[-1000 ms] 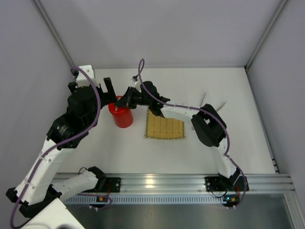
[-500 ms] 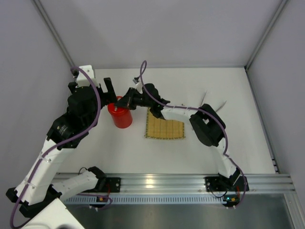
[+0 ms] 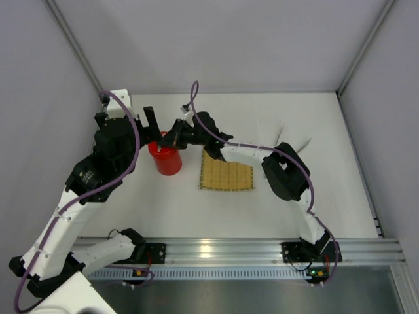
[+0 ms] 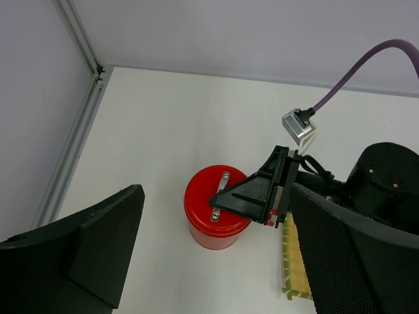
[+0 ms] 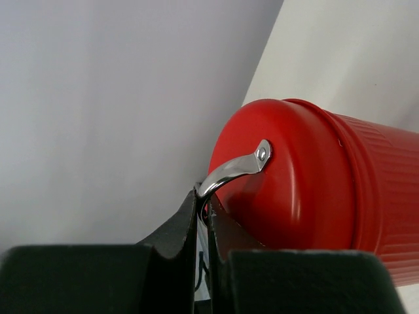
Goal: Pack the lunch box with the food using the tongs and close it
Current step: Close the box lid on the packing box.
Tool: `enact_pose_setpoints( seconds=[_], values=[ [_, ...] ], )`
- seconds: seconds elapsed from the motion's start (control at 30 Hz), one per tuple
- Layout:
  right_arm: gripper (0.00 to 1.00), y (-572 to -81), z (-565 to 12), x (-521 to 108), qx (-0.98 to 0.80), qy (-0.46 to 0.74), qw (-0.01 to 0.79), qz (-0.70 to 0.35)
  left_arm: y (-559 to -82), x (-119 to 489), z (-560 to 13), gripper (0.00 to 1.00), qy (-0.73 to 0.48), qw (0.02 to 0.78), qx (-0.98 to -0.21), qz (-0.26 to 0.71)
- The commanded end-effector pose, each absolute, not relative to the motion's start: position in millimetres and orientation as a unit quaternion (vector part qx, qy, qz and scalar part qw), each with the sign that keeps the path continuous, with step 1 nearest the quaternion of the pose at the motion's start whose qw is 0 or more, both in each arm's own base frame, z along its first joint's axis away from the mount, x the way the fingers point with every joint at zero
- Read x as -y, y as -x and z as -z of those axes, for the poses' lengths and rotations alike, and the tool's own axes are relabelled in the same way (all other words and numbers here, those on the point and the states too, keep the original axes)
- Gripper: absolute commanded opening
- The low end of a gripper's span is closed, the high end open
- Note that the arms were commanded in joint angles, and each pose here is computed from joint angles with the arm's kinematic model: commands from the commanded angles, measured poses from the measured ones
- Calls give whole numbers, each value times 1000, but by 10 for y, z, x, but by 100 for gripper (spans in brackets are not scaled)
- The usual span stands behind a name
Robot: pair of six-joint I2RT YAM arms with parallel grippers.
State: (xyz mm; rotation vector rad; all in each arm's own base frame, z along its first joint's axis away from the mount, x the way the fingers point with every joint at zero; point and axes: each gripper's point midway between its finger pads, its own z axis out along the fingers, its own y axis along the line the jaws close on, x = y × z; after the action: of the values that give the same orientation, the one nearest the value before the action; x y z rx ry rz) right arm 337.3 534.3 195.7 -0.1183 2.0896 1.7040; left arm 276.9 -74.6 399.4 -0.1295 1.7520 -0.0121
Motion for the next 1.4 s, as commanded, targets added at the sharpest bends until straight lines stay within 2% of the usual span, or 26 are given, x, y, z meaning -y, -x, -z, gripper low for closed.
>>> enact_pose_setpoints(
  seconds=[0.0, 0.13, 0.4, 0.57, 0.7, 0.9, 1.03, 1.37],
  values=[
    [1, -3348, -1308, -5178, -840, 44, 190, -505, -2739, 694, -4173, 97, 67, 654, -754, 9],
    [9, -3326, -1319, -5136, -856, 50, 181, -481, -2738, 704, -4163, 97, 66, 653, -755, 10],
    [13, -3311, -1260, -5183, -834, 36, 158, -527, -2718, 685, -4168, 97, 67, 653, -755, 10],
    [20, -3317, -1185, -5169, -841, 30, 156, -517, -2702, 669, -4180, 97, 67, 654, -753, 10],
    [34, -3326, -1243, -5161, -840, 36, 164, -515, -2708, 677, -4173, 97, 67, 654, -754, 11],
    [49, -3355, -1279, -5139, -847, 39, 171, -502, -2706, 680, -4184, 97, 66, 654, -753, 13],
    [54, -3385, -1363, -5111, -853, 39, 179, -488, -2707, 687, -4187, 97, 66, 655, -753, 15],
    [55, -3457, -1550, -5011, -864, 39, 207, -457, -2711, 690, -4187, 97, 68, 655, -753, 16]
  ],
)
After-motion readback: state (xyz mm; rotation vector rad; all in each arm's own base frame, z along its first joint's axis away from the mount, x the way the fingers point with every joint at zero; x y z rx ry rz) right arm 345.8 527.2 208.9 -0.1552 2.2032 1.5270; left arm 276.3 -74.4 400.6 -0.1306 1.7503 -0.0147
